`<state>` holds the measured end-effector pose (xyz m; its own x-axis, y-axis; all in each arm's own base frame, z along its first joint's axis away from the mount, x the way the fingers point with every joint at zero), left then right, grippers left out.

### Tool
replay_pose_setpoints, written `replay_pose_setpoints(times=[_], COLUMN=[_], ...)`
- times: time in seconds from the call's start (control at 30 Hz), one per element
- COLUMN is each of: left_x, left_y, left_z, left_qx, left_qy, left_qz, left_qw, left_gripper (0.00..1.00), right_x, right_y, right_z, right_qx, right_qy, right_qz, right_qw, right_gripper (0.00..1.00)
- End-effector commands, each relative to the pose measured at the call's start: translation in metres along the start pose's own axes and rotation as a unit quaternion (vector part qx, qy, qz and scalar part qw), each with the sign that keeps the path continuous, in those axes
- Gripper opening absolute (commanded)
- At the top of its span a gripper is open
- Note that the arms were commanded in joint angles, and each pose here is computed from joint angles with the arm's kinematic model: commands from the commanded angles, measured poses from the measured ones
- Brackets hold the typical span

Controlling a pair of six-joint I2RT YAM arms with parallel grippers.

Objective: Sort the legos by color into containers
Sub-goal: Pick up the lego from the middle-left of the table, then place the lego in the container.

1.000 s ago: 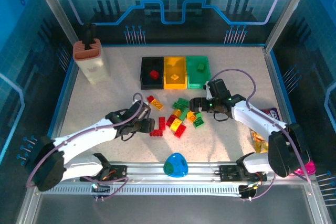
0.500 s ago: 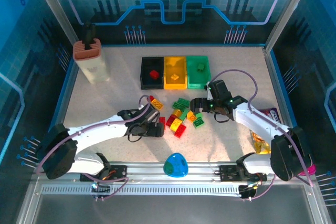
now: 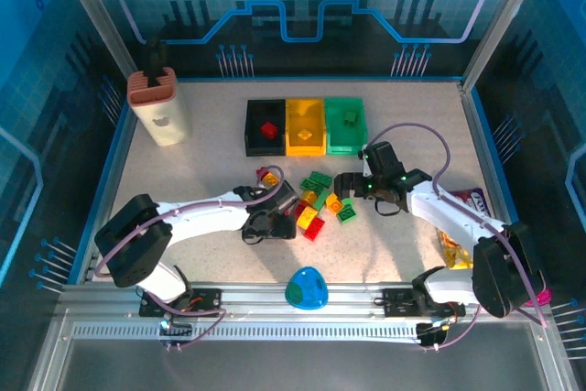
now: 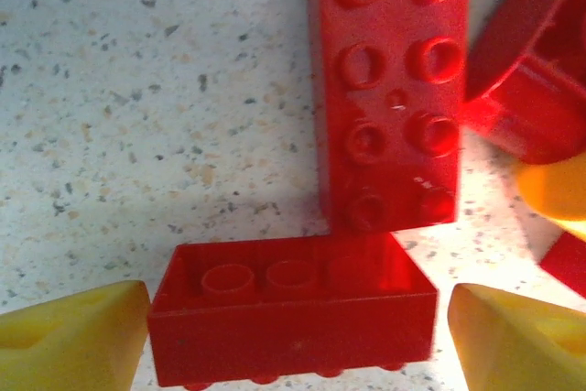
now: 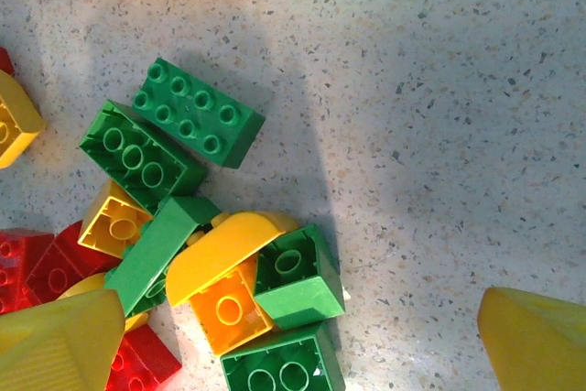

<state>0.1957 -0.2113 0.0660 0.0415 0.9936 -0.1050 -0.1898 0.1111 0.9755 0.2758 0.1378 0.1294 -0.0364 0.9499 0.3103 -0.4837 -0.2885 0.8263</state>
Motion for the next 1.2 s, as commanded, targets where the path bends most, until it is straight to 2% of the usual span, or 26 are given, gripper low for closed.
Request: replay_pose_setpoints(times=[0.0, 0.43, 0.7, 0.9, 1.03, 1.17], left_x=[0.001, 0.005, 0.011, 0.023, 0.027, 0.035], left_y=[0.001, 0.005, 0.055, 0.086, 0.099, 0.104], left_z=[0.002, 0.004, 0.029, 0.08, 0.126, 0.175], left_qx=[0.002, -0.003, -0.063, -0.12, -0.158, -0.177], left_qy=[0.002, -0.011, -0.025, 0.006, 0.032, 0.045], left_qz=[0.028, 0.047, 0.041, 0.016, -0.015, -0.011], left_qw=[1.0, 0.999, 0.997, 0.993, 0.987, 0.983], left_gripper=[0.84, 0.54, 0.52, 0.53, 0.53, 0.53], right_x=[-0.002, -0.002, -0.003, 0.0, -0.001, -0.005], right_y=[-0.002, -0.006, -0.001, 0.001, 0.005, 0.01], right_z=[-0.002, -0.002, 0.002, 0.004, 0.001, -0.004], right_qx=[0.0, 0.004, -0.001, 0.0, -0.004, -0.005], right_qy=[-0.004, -0.01, -0.009, -0.011, -0.011, -0.009], right_qz=[-0.003, 0.001, 0.001, 0.009, 0.011, 0.005], right_qw=[1.0, 1.0, 1.0, 1.0, 1.0, 1.0], right_gripper=[1.0, 1.0, 1.0, 1.0, 1.0, 1.0])
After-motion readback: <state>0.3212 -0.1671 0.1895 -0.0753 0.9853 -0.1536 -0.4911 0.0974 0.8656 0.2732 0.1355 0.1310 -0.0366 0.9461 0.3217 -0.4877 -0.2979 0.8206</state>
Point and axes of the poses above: each hand's point on the last joint's axis, 136 mm out from that joint toward the fingers, its own y axis back along the fingers, its own x axis along the line the jaws close on, z = x × y, the point moved 4 cm from there along y, back along the fingers, and after that the axes turned 5 degrees about -y, right-handed, at the moved point
